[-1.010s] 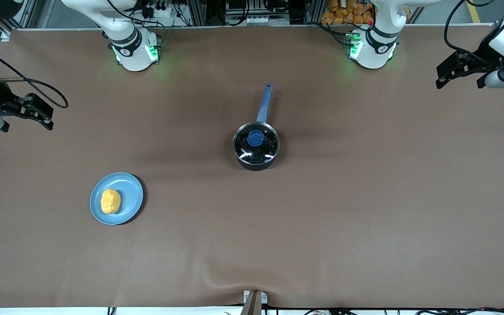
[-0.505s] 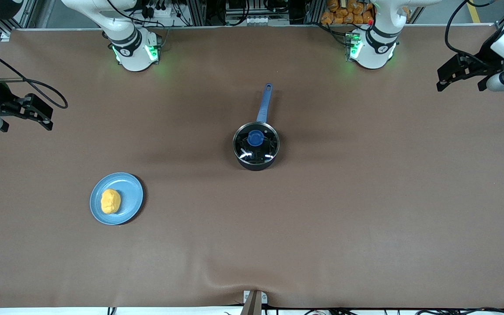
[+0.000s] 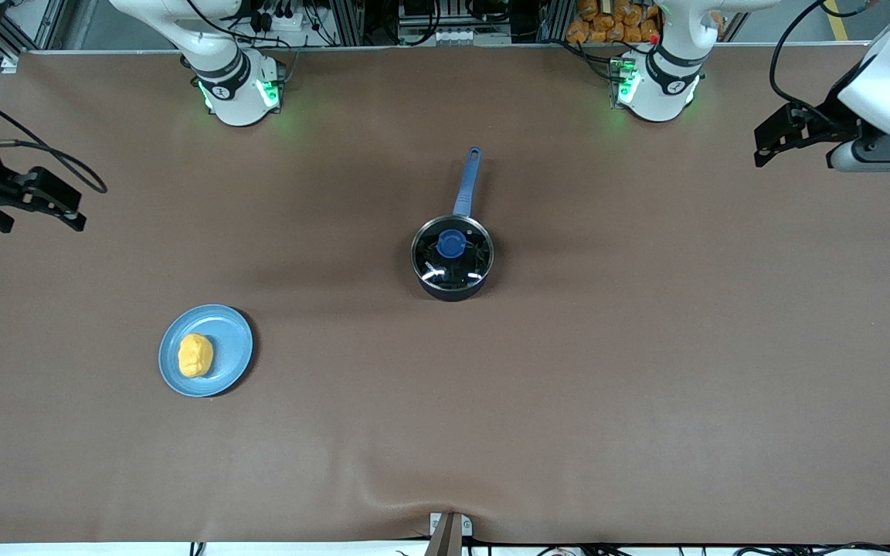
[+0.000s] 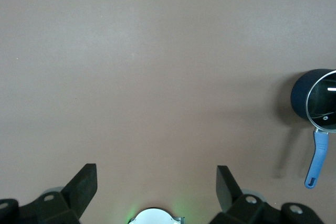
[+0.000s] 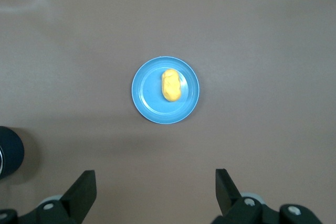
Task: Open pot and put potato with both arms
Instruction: 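Move the left gripper out toward the pot lid, then reach the left gripper to the lid knob while the right gripper reaches the potato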
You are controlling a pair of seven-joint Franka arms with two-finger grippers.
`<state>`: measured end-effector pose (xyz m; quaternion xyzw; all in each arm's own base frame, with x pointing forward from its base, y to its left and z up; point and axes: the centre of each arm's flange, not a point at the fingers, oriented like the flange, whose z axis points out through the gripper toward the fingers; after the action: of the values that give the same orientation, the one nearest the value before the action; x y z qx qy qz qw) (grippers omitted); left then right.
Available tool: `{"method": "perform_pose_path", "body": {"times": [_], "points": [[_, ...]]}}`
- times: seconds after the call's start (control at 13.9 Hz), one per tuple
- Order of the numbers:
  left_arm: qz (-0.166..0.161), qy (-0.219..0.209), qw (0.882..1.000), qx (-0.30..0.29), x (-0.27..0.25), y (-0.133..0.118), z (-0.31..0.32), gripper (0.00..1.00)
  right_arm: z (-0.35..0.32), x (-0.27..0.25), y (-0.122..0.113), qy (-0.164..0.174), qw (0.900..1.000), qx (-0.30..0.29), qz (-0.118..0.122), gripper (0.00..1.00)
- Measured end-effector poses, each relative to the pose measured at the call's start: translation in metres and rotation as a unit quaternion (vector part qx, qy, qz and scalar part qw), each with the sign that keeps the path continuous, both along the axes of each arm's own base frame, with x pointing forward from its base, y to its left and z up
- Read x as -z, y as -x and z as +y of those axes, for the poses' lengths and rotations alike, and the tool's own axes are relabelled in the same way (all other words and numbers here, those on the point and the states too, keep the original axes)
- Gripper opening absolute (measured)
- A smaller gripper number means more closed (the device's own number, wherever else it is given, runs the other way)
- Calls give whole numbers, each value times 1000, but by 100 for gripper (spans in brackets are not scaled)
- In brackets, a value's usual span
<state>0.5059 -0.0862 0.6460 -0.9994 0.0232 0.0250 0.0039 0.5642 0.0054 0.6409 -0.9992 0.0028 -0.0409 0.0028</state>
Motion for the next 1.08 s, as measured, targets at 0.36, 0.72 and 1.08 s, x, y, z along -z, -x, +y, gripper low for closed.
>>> {"method": "perform_pose_path", "body": {"times": [0.36,0.72,1.08], "points": [[11,-2,1000,25,17,-7,-28,100,-5,3,0,-3,1000,5,4,100],[12,4,999,32,60,-27,-94,100,-5,3,0,-3,1000,5,5,100],[9,18,1000,0,91,-19,-181,100,-7,8,1,-4,1000,7,15,100]]}}
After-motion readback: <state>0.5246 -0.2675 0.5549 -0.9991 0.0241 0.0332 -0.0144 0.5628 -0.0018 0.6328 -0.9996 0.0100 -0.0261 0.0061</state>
